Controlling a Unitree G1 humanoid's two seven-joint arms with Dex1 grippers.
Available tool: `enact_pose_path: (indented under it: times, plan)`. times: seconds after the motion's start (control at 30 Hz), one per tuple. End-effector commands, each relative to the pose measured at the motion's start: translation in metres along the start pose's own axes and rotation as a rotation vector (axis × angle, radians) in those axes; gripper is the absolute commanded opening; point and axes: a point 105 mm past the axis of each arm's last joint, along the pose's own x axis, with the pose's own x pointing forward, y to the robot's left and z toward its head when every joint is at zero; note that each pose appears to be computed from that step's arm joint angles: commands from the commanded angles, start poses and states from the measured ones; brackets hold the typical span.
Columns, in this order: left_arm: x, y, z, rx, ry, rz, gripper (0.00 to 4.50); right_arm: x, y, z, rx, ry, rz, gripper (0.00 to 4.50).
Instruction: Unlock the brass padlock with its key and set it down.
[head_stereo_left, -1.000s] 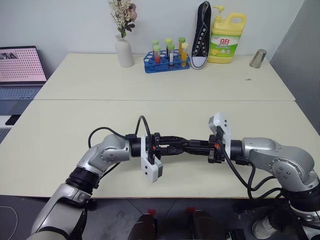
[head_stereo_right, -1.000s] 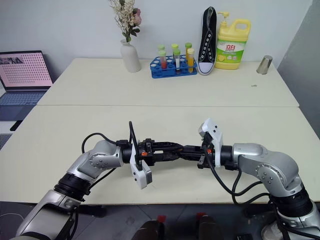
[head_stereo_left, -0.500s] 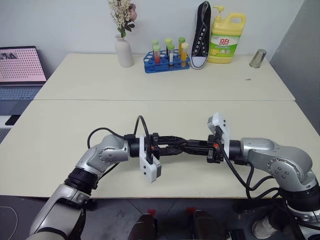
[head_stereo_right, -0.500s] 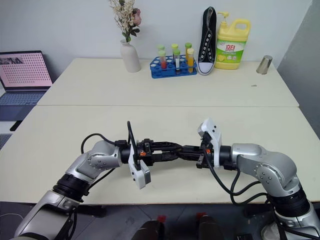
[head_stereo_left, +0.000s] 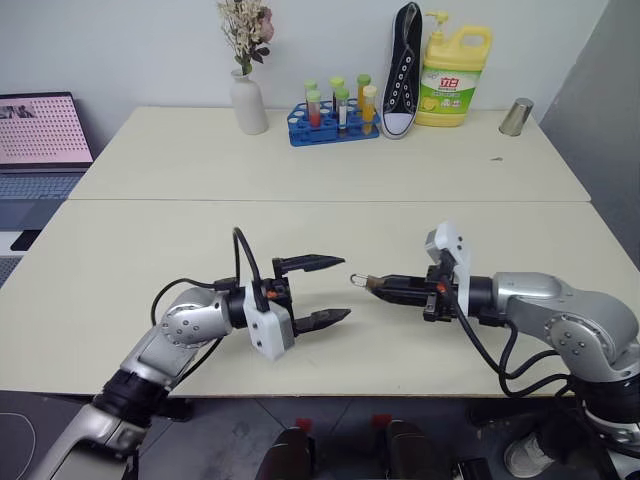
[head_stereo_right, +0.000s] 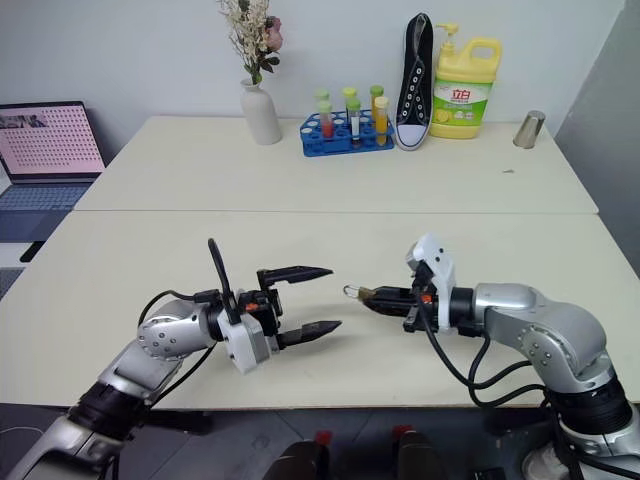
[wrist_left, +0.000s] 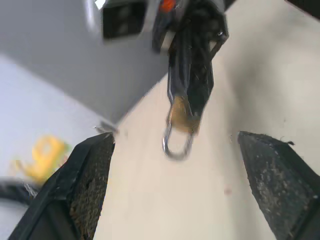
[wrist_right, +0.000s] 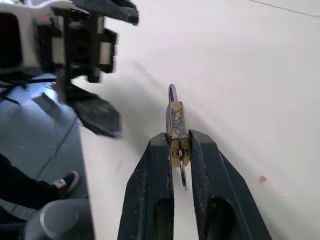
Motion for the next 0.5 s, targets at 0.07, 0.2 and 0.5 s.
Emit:
enact_pose_path:
  times: [0.07,0.2,0.5]
  plan:
    - [0.0,0.025,-0.001,-0.193,0.006,0.102,2.94,-0.003,0.009,0.01,-0.061,-0.036,0.032,0.12]
    - [0.005,0.03,-0.012,-0.435,0.045,0.123,1.63,-0.001,0.017,0.013,-0.084,-0.046,0.06,0.12]
    - [0.025,0.033,-0.009,-0.619,0.01,0.099,0.0,0.002,0.024,0.013,-0.114,-0.043,0.097,0.12]
